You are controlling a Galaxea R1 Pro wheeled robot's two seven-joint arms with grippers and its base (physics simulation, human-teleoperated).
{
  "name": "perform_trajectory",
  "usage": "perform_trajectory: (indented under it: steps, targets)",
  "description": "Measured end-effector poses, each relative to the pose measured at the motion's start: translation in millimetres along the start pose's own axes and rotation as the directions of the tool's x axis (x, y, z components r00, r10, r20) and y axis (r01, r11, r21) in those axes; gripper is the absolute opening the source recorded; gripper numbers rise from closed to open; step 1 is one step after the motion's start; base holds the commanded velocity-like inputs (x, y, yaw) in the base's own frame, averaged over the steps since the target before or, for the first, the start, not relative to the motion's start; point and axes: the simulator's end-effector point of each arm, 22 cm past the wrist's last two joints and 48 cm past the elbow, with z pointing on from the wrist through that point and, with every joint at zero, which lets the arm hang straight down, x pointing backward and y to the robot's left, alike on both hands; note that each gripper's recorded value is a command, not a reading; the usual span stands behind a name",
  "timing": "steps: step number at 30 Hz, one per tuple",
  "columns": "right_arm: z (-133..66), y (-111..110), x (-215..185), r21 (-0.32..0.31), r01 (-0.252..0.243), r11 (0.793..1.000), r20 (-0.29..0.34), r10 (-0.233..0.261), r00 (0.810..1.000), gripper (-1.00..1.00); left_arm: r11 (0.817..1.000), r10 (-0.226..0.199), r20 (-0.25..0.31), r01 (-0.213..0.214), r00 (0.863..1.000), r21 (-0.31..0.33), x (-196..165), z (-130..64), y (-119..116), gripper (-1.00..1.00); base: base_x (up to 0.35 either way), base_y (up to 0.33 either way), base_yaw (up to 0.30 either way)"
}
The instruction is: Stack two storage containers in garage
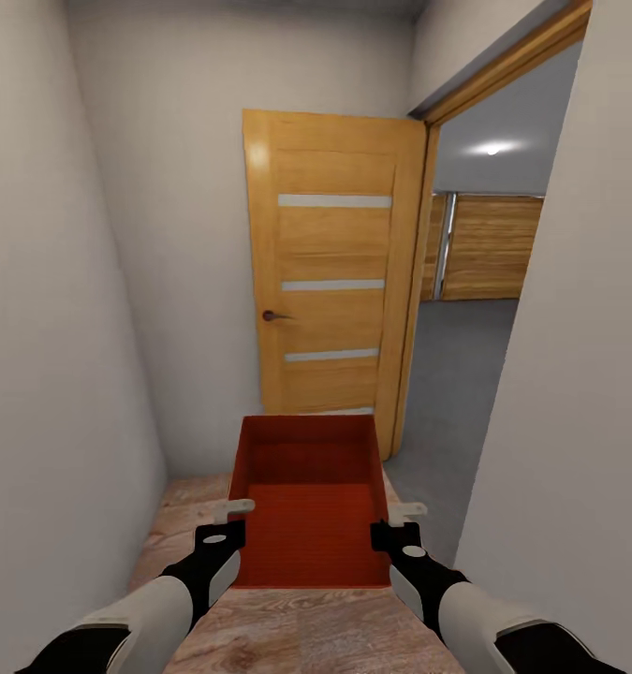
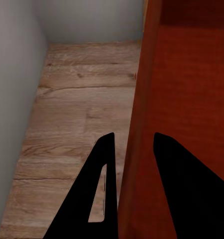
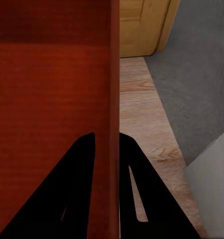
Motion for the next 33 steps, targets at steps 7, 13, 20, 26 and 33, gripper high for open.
perform_trajectory:
  steps: [7, 13, 20, 26, 33]
  targets:
    - [-0.4, 0.4, -0.5, 0.001, -0.001, 1.000, 0.001, 0.001, 1.000, -1.00, 1.000, 0.000, 0.002, 0.000, 1.000, 0.000, -0.8, -0.2, 0.5, -1.00, 0.171, 0.147, -0.285]
    - [-0.6, 1.3, -0.4, 0.001, -0.001, 1.000, 0.001, 0.001, 1.000, -1.00, 1.000, 0.000, 0.001, 0.000, 1.000, 0.001, -0.7, 0.1, 1.3, -1.00, 0.239, 0.217, -0.285]
    - [-0.7, 1.4, -0.4, 0.001, 0.000, 1.000, 0.001, 0.000, 1.000, -1.00, 1.000, 0.000, 0.001, 0.000, 1.000, 0.001, -0.7, 0.1, 1.4, -1.00, 0.245, 0.222, -0.285]
    - [-0.7, 1.4, -0.3, 0.001, 0.000, 1.000, 0.000, 0.000, 1.000, -1.00, 1.000, 0.000, 0.000, 0.000, 1.000, 0.001, -0.3, 0.1, 1.4, -1.00, 0.246, 0.223, -0.285]
    - [-0.7, 1.4, -0.4, 0.001, 0.000, 1.000, 0.001, 0.000, 1.000, -1.00, 1.000, 0.000, 0.001, 0.000, 1.000, 0.001, -0.6, 0.1, 1.4, -1.00, 0.246, 0.224, -0.285]
